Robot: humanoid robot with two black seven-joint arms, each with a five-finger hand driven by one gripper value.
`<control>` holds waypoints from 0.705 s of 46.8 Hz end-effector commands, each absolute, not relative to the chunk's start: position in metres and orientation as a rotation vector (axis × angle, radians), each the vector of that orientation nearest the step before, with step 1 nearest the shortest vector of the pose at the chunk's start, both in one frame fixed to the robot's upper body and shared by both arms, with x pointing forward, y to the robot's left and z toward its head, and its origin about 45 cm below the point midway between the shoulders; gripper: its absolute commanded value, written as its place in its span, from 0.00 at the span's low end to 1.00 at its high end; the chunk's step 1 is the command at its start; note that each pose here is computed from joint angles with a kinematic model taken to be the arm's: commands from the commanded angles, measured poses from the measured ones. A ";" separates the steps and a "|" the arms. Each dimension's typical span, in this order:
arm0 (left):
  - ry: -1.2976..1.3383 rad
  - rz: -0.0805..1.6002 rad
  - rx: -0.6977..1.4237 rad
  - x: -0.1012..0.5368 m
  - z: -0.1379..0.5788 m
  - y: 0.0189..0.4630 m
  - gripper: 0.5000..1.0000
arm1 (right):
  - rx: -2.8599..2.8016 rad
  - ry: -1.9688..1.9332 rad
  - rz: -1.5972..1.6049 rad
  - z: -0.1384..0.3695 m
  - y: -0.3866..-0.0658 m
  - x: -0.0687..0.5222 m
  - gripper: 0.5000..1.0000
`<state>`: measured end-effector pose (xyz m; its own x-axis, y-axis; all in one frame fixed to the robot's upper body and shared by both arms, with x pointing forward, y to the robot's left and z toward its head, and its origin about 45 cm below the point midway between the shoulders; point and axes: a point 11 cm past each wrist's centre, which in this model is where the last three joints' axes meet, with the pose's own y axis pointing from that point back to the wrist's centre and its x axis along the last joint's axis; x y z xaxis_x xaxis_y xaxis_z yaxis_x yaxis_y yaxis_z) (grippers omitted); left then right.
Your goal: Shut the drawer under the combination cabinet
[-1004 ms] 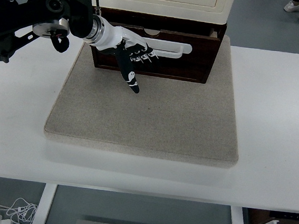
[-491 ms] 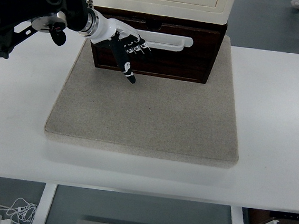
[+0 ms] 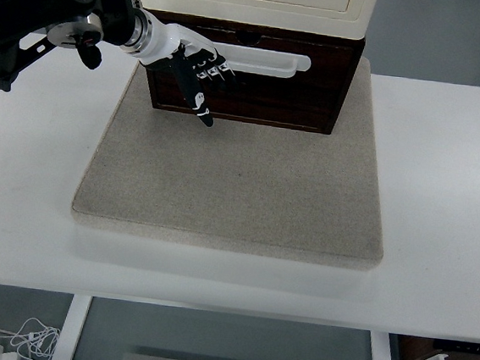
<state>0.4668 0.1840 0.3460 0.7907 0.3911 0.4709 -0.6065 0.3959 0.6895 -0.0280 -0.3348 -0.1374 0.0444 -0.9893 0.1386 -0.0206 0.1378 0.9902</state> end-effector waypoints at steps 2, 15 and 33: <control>-0.248 0.634 0.968 0.466 0.347 0.182 0.99 | 1.140 -1.250 -1.066 -0.137 -0.335 -0.028 0.90; -0.285 0.557 0.867 0.455 0.371 0.158 0.99 | 1.141 -1.251 -1.065 -0.137 -0.335 -0.028 0.90; -0.344 0.491 0.524 0.435 0.457 0.119 0.99 | 1.140 -1.250 -1.066 -0.137 -0.335 -0.028 0.90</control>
